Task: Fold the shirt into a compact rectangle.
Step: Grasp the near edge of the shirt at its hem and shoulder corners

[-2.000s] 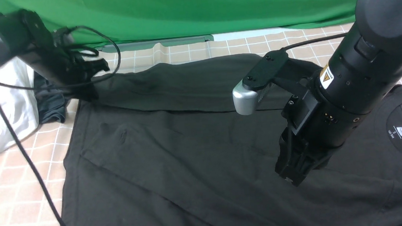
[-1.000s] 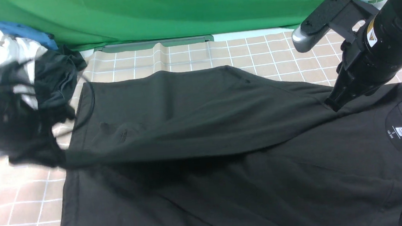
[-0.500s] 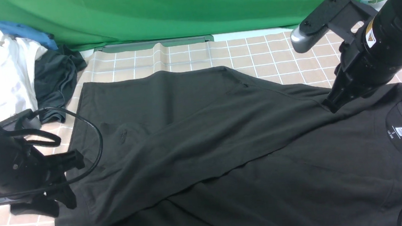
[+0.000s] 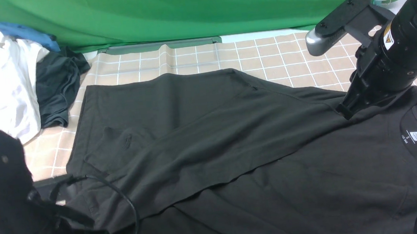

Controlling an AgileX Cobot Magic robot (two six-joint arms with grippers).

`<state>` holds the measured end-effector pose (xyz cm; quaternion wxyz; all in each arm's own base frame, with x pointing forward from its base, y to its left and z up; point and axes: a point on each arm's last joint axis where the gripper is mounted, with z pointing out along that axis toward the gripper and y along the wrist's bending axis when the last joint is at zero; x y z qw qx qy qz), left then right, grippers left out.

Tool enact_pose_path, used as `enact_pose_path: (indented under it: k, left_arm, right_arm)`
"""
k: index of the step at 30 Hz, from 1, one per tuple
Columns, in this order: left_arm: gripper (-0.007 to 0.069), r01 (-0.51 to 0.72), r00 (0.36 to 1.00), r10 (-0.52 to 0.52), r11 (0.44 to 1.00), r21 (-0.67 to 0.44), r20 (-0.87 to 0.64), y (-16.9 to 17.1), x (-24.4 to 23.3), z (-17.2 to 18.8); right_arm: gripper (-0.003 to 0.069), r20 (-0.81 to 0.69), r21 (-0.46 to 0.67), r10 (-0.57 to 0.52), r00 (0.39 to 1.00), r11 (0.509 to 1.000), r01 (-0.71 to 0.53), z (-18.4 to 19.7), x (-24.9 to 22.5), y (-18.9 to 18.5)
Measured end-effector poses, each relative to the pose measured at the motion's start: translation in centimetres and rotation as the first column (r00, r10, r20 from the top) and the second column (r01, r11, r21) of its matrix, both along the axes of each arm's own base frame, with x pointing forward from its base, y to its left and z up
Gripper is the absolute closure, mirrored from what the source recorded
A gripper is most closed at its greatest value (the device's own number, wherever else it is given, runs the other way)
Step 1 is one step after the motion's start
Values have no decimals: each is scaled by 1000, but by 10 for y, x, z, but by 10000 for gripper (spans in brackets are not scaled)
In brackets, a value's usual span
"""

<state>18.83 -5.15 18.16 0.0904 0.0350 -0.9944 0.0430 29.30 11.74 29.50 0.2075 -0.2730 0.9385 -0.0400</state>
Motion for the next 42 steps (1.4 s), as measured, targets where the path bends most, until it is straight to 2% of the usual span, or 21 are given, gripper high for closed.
enact_pose_path:
  k: [11, 16, 19, 21, 22, 23, 25, 32, 36, 39, 42]
  left_arm:
    - [74, 3, 1000, -2, 997, 83, -15, 10, -21, -25]
    - [69, -9, 1000, 8, 997, 74, 11, 11, -23, -30]
    - [198, -34, 999, 34, 998, 50, 12, 8, -23, -30]
    - [361, -35, 999, 34, 999, 35, 15, 7, -23, -30]
    - [379, -31, 999, 31, 999, 35, 15, 7, -23, -30]
    - [527, -3, 1000, 2, 999, 35, 17, 7, -22, -30]
    - [575, 20, 1000, -21, 999, 43, 21, 8, -22, -28]
    - [606, 69, 986, -81, 994, 88, 146, 15, -26, 16]
    - [606, 65, 975, -87, 992, 112, 203, 22, -41, 37]
    - [606, 49, 970, -76, 992, 120, 230, 25, -49, 45]
    - [606, 49, 963, -80, 991, 127, 257, 27, -53, 50]
  right_arm:
    - [622, 18, 25, 1, 1000, 1000, -1, 1, 1, 2]
    - [622, 22, 27, 6, 1000, 1000, -6, 1, 2, 2]
    - [622, 24, 18, 24, 999, 1000, -25, 1, 2, 2]
    - [622, 18, 17, 24, 1000, 1000, -24, 1, 1, 2]
    - [622, 15, 15, 24, 1000, 1000, -24, 1, 1, 2]
    - [622, -19, 14, 17, 1000, 1000, -17, 0, -2, 2]
    - [622, -48, 14, 10, 999, 1000, -10, 1, -5, 1]
    - [622, -203, 12, -24, 979, 1000, 27, 7, -34, -7]
    - [608, -282, -14, -66, 957, 998, 64, -13, -56, -16]
    - [524, -335, -39, -110, 936, 994, 103, -36, -68, -22]
    - [366, -376, -14, -135, 917, 990, 140, -65, -80, -23]
